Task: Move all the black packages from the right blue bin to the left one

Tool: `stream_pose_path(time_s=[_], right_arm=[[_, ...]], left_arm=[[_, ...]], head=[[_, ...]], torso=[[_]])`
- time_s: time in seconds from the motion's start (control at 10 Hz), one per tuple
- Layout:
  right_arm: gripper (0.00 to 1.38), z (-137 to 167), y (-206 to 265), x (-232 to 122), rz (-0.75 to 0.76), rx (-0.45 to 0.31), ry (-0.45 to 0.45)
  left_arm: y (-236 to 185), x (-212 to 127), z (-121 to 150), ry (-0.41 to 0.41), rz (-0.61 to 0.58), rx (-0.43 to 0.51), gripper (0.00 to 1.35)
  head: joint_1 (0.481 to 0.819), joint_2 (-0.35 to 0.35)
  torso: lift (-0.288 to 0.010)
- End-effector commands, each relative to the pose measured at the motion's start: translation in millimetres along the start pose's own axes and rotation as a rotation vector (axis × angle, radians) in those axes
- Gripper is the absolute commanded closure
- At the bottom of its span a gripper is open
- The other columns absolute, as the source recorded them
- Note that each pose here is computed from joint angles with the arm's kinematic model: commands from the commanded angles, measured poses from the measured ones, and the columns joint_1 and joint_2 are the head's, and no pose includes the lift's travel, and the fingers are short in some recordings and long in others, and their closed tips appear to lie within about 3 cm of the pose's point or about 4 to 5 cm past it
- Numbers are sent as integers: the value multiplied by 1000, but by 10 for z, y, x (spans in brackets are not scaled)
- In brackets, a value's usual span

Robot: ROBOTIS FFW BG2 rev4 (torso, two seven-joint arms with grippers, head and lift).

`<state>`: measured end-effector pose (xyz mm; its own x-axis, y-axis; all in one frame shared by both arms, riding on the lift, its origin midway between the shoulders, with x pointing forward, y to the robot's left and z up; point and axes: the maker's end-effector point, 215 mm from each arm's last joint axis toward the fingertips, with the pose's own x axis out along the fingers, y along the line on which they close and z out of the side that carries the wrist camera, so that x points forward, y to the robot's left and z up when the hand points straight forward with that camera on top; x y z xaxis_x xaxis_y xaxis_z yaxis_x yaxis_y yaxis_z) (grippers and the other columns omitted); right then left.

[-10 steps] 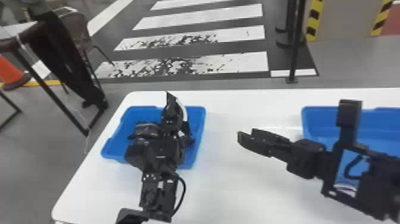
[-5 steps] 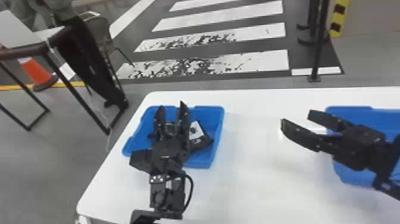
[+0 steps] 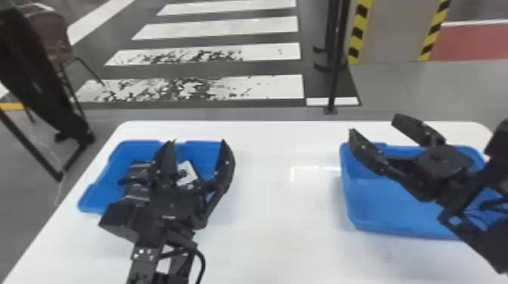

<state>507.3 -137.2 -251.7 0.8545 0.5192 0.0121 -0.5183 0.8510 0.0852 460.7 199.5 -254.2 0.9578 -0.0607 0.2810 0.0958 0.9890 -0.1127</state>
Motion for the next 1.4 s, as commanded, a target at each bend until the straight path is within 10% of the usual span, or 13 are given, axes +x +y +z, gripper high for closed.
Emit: stream_pose_path(time_s=[0.0,0.3,1.3], right_arm=[[140,19,-84,-304,-86,-24,0],[137,-314,-113,-667,-165,31,64],[140,-371,-61,-718,-165,36,77]], left_arm=[[-184,-73,-185,138,-44,3,90],[-127,-172,-257,188,-37,9,90],[-27,-314,-152,141,-11,2,88]], head=[[678,86],[695,-1],[695,28]], torso=[[-174],[-174],[-174]])
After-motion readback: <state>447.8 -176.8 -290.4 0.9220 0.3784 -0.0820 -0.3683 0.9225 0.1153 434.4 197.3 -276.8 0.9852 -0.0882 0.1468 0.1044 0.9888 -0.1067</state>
